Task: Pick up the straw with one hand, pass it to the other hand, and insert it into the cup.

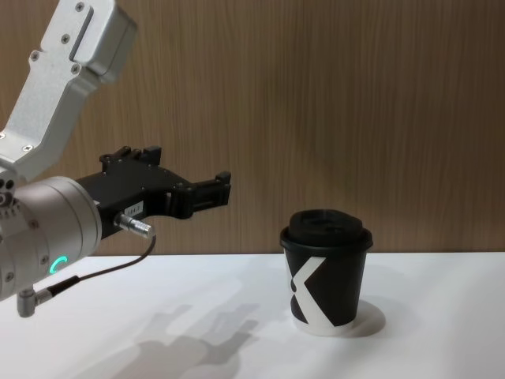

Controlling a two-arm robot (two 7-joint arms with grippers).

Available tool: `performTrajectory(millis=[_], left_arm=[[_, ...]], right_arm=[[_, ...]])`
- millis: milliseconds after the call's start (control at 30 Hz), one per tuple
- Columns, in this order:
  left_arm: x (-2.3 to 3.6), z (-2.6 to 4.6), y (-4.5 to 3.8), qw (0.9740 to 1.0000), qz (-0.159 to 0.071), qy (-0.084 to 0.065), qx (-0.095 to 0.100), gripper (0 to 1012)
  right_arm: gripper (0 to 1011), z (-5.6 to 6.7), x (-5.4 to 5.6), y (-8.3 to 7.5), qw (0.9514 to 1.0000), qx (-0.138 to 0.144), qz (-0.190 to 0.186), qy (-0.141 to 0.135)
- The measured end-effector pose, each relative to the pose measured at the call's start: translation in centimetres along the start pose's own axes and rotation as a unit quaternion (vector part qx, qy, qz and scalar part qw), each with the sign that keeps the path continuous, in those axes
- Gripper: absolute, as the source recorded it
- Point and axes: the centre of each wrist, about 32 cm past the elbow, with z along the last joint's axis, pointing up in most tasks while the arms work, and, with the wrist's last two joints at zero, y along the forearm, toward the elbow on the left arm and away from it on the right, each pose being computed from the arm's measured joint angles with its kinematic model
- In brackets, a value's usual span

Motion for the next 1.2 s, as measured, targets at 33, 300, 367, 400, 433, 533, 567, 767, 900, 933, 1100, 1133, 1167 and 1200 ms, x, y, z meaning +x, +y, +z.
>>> performTrajectory(millis=[33, 300, 367, 400, 433, 533, 567, 767, 900, 933, 1100, 1133, 1167, 1200], left_arm=[[0.0, 0.0, 0.0, 1.0, 0.0, 0.0, 0.0, 1007], [0.0, 0.0, 0.0, 1.0, 0.0, 0.0, 0.0, 1006], [0.0, 0.0, 0.0, 1.0, 0.0, 0.0, 0.0, 1007], [0.0, 0.0, 0.0, 1.0, 0.0, 0.0, 0.0, 1007], [0.0, 0.0, 0.0, 1.0, 0.0, 0.0, 0.0, 1007], [0.0, 0.0, 0.0, 1.0, 0.0, 0.0, 0.0, 1007], [0.0, 0.0, 0.0, 1.0, 0.0, 0.0, 0.0, 1007], [0.0, 0.0, 0.0, 1.0, 0.0, 0.0, 0.0, 1007], [0.0, 0.0, 0.0, 1.0, 0.0, 0.0, 0.0, 1006], [0.0, 0.0, 0.0, 1.0, 0.0, 0.0, 0.0, 1007], [0.0, 0.0, 0.0, 1.0, 0.0, 0.0, 0.0, 1007], [0.0, 0.0, 0.0, 1.0, 0.0, 0.0, 0.0, 1006], [0.0, 0.0, 0.0, 1.0, 0.0, 0.0, 0.0, 1007], [0.0, 0.0, 0.0, 1.0, 0.0, 0.0, 0.0, 1006]], right_arm=[[811, -0.02, 0.0, 0.0, 1.0, 0.0, 0.0, 0.0], [753, -0.06, -0.01, 0.0, 1.0, -0.001, 0.001, 0.002], [744, -0.07, -0.01, 0.01, 1.0, -0.001, 0.001, 0.002], [732, -0.07, -0.01, 0.01, 1.0, -0.001, 0.001, 0.002], [732, -0.08, -0.01, 0.01, 1.0, -0.001, 0.001, 0.002], [718, -0.1, -0.01, 0.01, 1.0, -0.001, 0.001, 0.003], [712, -0.1, -0.01, 0.01, 1.0, -0.001, 0.002, 0.003], [673, -0.12, -0.02, 0.01, 1.0, -0.002, 0.002, 0.003], [643, -0.14, -0.03, 0.01, 1.0, -0.002, 0.002, 0.003], [638, -0.14, -0.03, 0.01, 1.0, -0.002, 0.002, 0.003], [604, -0.16, -0.04, 0.01, 1.0, -0.002, 0.002, 0.003], [602, -0.17, -0.04, 0.01, 1.0, -0.002, 0.002, 0.003], [588, -0.17, -0.04, 0.01, 1.0, -0.002, 0.002, 0.003], [585, -0.18, -0.04, 0.01, 1.0, -0.002, 0.002, 0.003]])
